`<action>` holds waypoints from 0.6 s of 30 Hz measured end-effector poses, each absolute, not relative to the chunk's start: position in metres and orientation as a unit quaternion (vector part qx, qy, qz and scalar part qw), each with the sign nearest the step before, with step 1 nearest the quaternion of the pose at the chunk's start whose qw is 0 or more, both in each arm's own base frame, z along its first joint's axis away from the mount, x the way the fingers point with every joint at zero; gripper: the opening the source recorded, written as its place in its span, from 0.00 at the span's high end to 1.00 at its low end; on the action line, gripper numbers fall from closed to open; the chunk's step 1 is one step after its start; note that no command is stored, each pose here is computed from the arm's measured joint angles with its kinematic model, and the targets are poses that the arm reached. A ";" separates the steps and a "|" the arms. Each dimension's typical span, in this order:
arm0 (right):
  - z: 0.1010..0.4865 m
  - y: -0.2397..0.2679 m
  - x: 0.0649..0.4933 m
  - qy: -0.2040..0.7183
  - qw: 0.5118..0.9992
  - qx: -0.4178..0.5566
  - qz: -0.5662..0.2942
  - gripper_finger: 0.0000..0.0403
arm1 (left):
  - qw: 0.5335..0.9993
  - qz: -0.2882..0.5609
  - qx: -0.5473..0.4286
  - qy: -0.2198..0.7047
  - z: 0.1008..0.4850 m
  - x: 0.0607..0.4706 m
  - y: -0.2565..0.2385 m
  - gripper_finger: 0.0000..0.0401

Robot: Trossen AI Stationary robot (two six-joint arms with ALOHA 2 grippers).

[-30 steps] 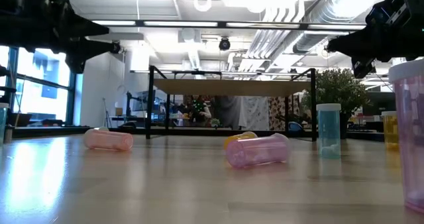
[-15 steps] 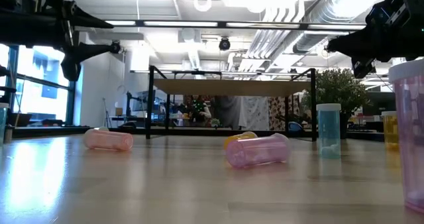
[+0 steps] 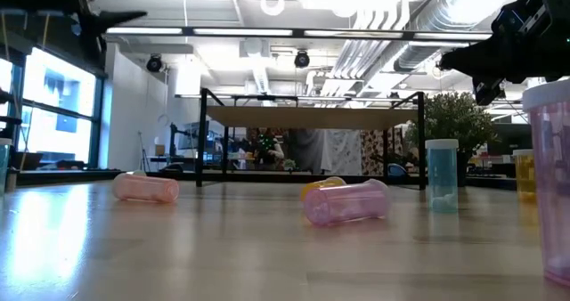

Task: Pick and place medicine bottles onto shelf by color
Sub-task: Put the left blue pill bottle on the shelf

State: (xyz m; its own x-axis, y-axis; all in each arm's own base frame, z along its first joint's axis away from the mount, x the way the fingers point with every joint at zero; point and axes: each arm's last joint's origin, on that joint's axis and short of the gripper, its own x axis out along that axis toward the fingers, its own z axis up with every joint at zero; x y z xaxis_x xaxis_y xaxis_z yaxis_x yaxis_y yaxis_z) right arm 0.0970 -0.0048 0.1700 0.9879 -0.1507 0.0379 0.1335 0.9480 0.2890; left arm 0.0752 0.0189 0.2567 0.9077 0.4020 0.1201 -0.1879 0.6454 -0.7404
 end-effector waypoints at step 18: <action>0.170 -0.005 0.097 -0.030 0.987 0.144 -0.070 1.00 | 0.907 0.063 -0.285 0.304 0.308 0.094 0.009 0.48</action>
State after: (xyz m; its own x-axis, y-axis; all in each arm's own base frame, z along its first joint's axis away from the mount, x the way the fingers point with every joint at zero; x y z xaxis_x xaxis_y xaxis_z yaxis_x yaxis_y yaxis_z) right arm 0.0970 -0.0047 0.1700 0.9884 -0.1468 0.0381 0.1298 0.9485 0.2888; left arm 0.0942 0.0088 0.3081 0.8072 -0.0592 -0.5873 -0.2871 0.8299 -0.4783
